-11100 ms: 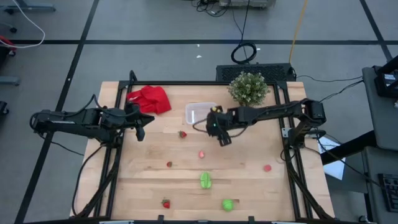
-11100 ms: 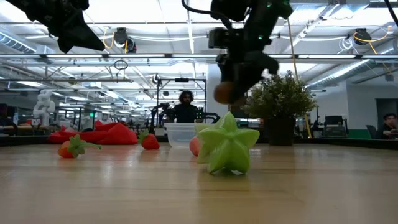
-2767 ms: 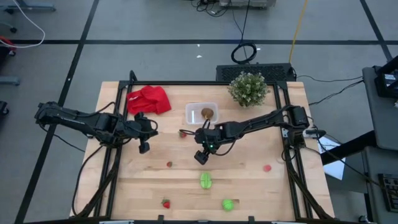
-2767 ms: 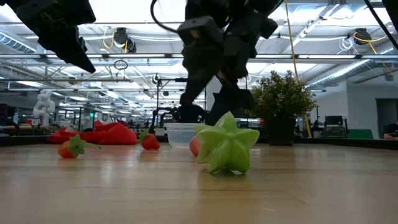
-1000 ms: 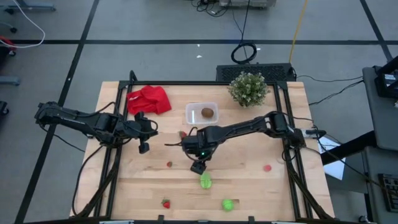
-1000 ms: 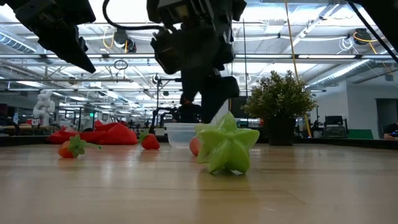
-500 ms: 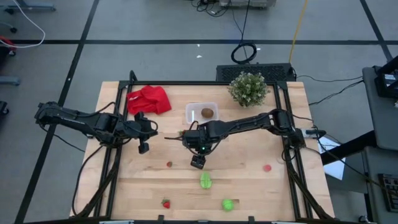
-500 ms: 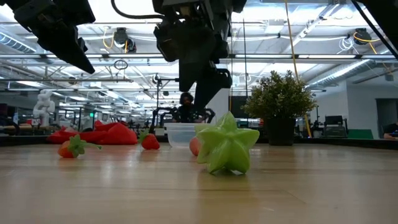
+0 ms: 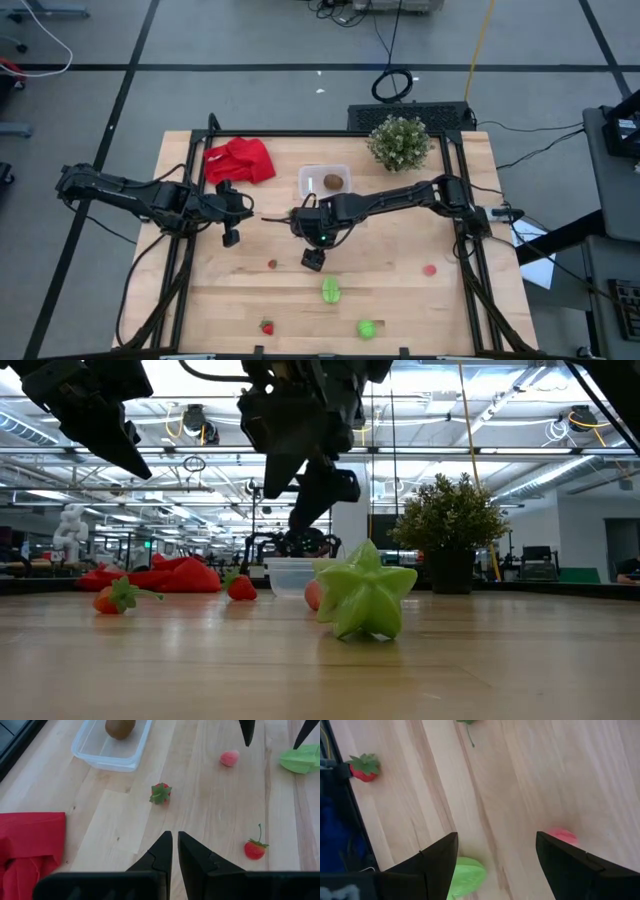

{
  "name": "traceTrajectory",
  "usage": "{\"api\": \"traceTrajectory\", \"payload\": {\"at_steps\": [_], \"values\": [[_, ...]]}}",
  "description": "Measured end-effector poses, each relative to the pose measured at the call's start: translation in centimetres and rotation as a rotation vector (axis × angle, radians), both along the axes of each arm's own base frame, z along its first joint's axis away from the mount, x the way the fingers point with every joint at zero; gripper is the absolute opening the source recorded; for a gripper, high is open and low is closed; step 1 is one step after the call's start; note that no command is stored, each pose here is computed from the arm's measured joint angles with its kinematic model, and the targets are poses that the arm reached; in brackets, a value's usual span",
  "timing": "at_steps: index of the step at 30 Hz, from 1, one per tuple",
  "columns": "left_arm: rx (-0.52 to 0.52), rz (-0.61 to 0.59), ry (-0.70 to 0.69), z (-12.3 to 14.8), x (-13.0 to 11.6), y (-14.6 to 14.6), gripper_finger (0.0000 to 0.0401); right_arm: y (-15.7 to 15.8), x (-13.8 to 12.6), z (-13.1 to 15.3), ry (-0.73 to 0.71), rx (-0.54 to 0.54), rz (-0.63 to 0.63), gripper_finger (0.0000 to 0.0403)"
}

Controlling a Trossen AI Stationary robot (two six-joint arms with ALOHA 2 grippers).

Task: Pick and placing Produce into tupperware
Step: Put the left apricot into the bin

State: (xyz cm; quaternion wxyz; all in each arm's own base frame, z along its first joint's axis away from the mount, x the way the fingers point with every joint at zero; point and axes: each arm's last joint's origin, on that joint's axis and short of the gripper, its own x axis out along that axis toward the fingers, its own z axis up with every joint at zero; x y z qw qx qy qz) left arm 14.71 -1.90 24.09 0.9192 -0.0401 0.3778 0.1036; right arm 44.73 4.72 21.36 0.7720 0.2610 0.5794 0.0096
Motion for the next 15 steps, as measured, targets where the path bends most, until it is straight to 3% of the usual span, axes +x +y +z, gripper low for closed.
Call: {"api": "traceTrajectory", "payload": {"at_steps": [15], "values": [[0.003, -0.003, 0.001, 0.0, 0.0, 0.0, 0.0033, -1.6, -0.4, -0.2, 0.064, -0.006, -0.035, 0.0256]]}}
